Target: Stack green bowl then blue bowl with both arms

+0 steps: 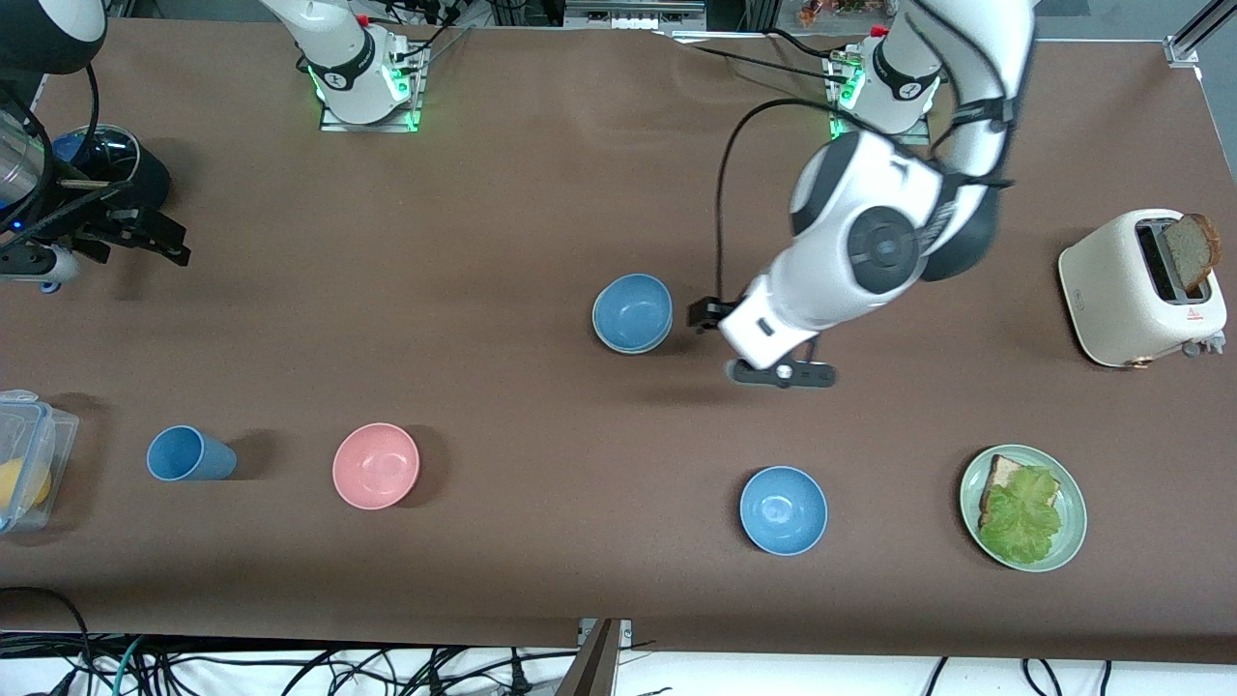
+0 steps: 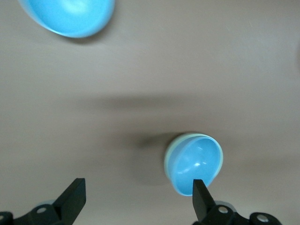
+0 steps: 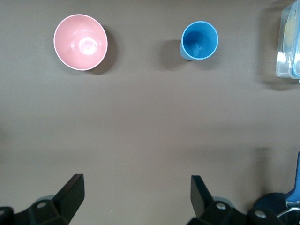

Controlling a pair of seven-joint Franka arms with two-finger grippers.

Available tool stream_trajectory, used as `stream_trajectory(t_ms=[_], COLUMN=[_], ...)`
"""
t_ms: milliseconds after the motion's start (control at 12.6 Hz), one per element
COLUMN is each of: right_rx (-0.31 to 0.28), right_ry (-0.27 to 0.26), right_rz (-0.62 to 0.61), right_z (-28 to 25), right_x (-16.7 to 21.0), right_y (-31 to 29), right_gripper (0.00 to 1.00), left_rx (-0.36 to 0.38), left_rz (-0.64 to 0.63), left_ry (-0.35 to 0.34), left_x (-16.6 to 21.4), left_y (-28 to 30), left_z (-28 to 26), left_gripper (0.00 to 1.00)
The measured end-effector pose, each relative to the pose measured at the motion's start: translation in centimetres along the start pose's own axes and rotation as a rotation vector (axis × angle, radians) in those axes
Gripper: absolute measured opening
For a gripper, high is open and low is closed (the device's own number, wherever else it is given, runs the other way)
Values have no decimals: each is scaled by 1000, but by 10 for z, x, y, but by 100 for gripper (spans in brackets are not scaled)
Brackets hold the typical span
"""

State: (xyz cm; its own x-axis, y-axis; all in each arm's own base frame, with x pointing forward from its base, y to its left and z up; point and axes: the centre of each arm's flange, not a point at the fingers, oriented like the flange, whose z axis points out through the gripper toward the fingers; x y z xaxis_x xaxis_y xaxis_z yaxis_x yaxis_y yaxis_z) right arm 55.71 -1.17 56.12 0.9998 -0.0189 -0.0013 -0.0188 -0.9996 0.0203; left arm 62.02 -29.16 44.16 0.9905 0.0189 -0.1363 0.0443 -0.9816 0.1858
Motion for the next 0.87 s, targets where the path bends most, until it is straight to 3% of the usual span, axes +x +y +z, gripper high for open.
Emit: stream_trajectory(t_ms=[159, 476, 634, 872], right_rx=[1, 2, 4, 13], right_ry=[0, 0, 0, -1], right_rz=[0, -1, -1, 1], right_z=[0, 0, 0, 0], right_x=[0, 0, 0, 0], right_y=[0, -1, -1, -2], right_gripper=[100, 100, 100, 100], left_rx=[37, 4, 33, 113], left_rz=[-47, -163, -149, -90], left_ry=[26, 21, 11, 7], left_x=[5, 5, -4, -21], left_y=[-49, -165, -208, -226], left_z=[-46, -121, -144, -167], left_gripper=[100, 100, 100, 100])
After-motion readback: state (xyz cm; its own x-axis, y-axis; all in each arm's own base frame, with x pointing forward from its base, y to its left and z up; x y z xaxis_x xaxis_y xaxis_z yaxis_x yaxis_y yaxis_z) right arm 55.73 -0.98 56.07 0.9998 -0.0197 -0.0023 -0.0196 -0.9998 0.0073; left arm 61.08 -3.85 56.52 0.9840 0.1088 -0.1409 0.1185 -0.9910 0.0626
